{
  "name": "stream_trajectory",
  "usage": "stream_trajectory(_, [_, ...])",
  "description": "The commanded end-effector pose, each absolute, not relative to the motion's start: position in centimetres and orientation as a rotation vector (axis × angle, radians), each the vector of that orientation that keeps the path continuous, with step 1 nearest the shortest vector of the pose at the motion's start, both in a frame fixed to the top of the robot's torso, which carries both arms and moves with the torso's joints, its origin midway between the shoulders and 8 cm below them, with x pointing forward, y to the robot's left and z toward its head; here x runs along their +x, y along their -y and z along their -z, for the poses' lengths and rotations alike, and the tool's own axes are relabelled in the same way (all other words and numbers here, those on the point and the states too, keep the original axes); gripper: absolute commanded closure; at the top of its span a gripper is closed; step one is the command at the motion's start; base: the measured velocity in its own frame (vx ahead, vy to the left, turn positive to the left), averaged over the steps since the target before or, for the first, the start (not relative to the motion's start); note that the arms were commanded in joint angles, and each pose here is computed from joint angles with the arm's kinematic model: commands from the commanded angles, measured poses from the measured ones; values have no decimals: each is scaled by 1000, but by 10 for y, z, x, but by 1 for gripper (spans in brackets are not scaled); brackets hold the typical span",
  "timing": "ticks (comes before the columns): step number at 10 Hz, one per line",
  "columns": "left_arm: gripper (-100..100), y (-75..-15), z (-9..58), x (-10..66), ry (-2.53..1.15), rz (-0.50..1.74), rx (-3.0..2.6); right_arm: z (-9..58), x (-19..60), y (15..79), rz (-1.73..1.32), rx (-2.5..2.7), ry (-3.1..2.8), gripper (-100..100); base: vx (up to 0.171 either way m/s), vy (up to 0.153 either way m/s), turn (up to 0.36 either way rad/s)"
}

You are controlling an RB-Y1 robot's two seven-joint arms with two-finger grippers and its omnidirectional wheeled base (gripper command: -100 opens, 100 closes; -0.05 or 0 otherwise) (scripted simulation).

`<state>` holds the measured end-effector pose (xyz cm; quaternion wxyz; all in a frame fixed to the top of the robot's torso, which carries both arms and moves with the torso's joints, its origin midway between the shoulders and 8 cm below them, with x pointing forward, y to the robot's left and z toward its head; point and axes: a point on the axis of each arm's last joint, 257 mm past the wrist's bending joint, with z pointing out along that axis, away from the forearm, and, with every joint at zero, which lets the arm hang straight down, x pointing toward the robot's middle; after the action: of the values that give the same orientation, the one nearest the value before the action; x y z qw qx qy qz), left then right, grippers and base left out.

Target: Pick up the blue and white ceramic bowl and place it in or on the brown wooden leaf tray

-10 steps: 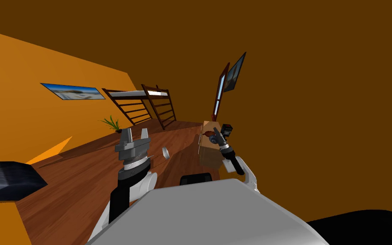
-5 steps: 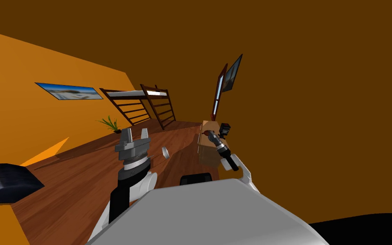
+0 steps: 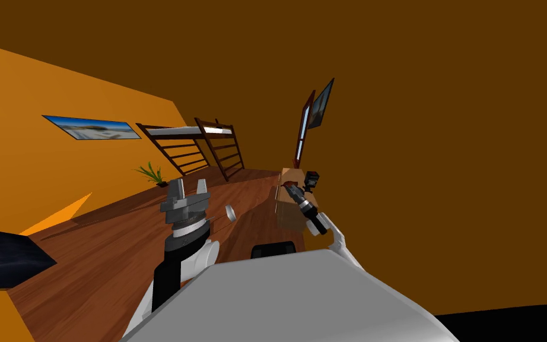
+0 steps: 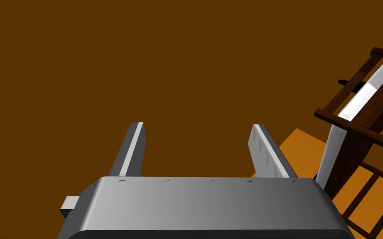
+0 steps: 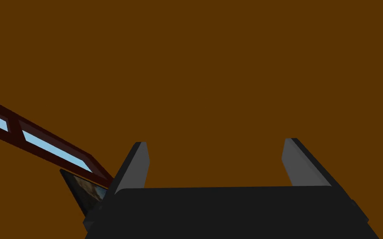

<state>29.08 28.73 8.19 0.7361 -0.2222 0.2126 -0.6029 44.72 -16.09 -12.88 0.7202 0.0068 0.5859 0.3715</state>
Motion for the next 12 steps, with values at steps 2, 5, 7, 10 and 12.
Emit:
stream_trajectory(2, [0, -287, -82, 291, -467, 1325, -488, 152, 455, 154, -732, -85, -1352, -100, -29, 5, -38])
stream_trajectory(5, [0, -287, -82, 291, -467, 1325, -488, 184, 465, 149, -616, -221, -1418, -100, -18, 8, -41])
stream_trajectory(7, [0, -287, -82, 291, -467, 1325, -488, 200, 469, 148, -558, -291, -1446, -100, -4, 11, -33])
stream_trajectory(10, [0, -287, -82, 291, -467, 1325, -488, 230, 477, 152, -441, -436, -1494, -100, 8, 16, -40])
stream_trajectory(12, [0, -287, -82, 291, -467, 1325, -488, 247, 480, 157, -382, -509, -1516, -100, 20, 27, -54])
